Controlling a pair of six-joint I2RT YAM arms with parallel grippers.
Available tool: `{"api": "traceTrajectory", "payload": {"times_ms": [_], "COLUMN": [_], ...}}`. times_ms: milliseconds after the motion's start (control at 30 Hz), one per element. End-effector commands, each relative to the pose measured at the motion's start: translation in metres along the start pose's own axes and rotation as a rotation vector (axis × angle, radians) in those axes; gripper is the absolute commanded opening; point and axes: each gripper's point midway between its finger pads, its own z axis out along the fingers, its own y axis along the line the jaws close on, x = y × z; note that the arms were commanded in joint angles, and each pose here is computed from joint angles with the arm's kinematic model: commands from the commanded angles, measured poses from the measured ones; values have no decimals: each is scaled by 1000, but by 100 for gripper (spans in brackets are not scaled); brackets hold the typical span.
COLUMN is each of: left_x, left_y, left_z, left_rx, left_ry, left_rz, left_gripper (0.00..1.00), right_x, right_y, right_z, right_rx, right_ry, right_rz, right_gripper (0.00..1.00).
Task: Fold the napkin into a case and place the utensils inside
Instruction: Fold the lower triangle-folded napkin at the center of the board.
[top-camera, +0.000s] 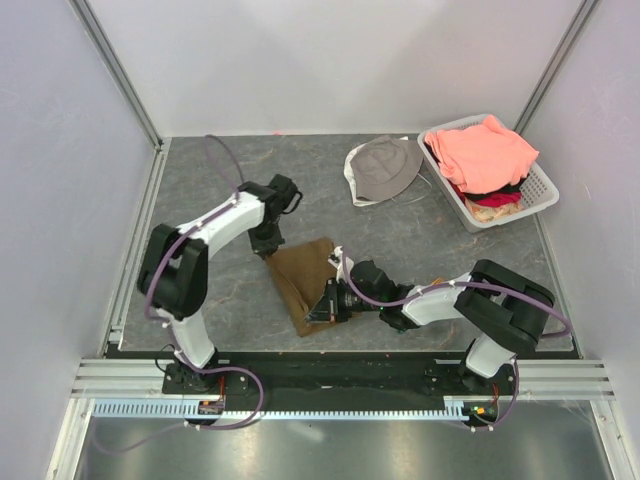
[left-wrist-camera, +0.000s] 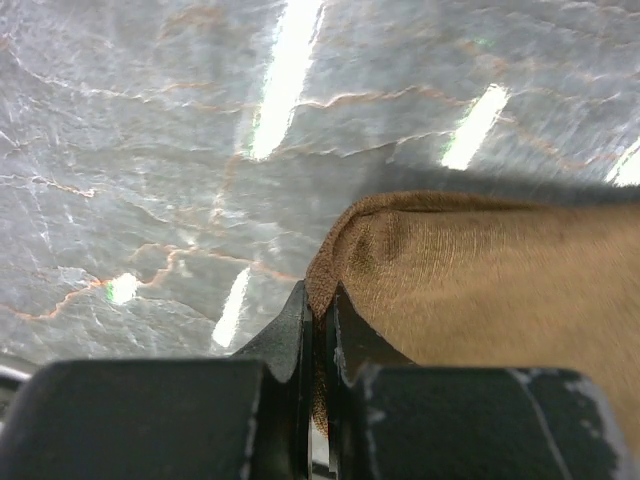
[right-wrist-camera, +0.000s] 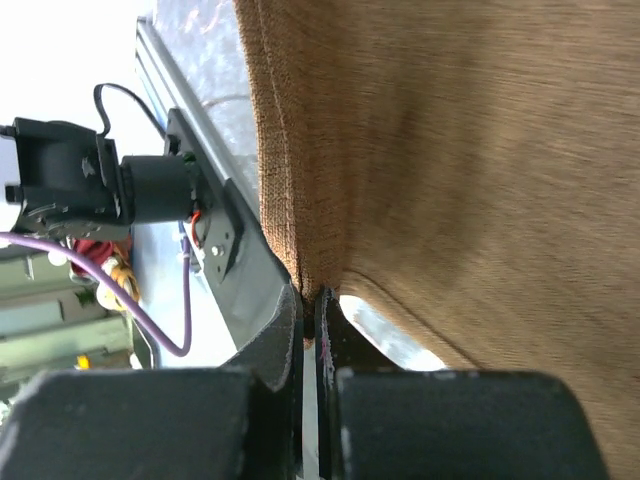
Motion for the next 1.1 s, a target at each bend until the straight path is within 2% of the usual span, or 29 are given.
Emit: {"api": "traceTrajectory", "payload": {"times_ms": [0,33,100,133,200,233,433,533,700,733,900,933,1067], "left_x": [-47,-55,-49,-59,-54,-63,-57,-51,-44,-44,-37,-36,-30], "left_y": [1,-9,-10,-21,-17,-28,-74,-84,-94,-94,-93,-94,-94], "left_z": [-11,-18,-13,-22,-20,-27,-14,-11,-14,-15,-13,-12,-11], "left_rx": [-212,-204,-297,-300,-422,-401,-384,-356,-289,-286,-289,-288,-287], "left_ry": [-242,-273,-272,-307,-312,-331,-331,-326,-362,-365,-364,-364,-364], "left_rz": [-82,-109,-60,-103,-43,-65,26,44,81,82,98,98,104], "left_gripper": [2,2,2,2,2,2,2,2,2,2,2,2,2], "right_x": [35,35,39,40,47,49,61,59,48,48,34,28,-7], "right_y": [-8,-12,-20,-23,-33,-37,-71,-85,-87,-86,-80,-78,-77], "right_z": [-19,-21,-24,-25,-29,-31,-41,-49,-59,-59,-66,-68,-81], "right_rx": [-31,-19,-1,9,40,49,195,291,338,339,357,359,371], "right_ry": [130,127,127,127,128,124,135,140,109,109,80,70,-17], "right_rz": [54,60,74,80,101,108,111,52,49,57,25,15,2], "right_gripper": [0,0,0,0,0,0,0,1,14,27,41,49,58]}}
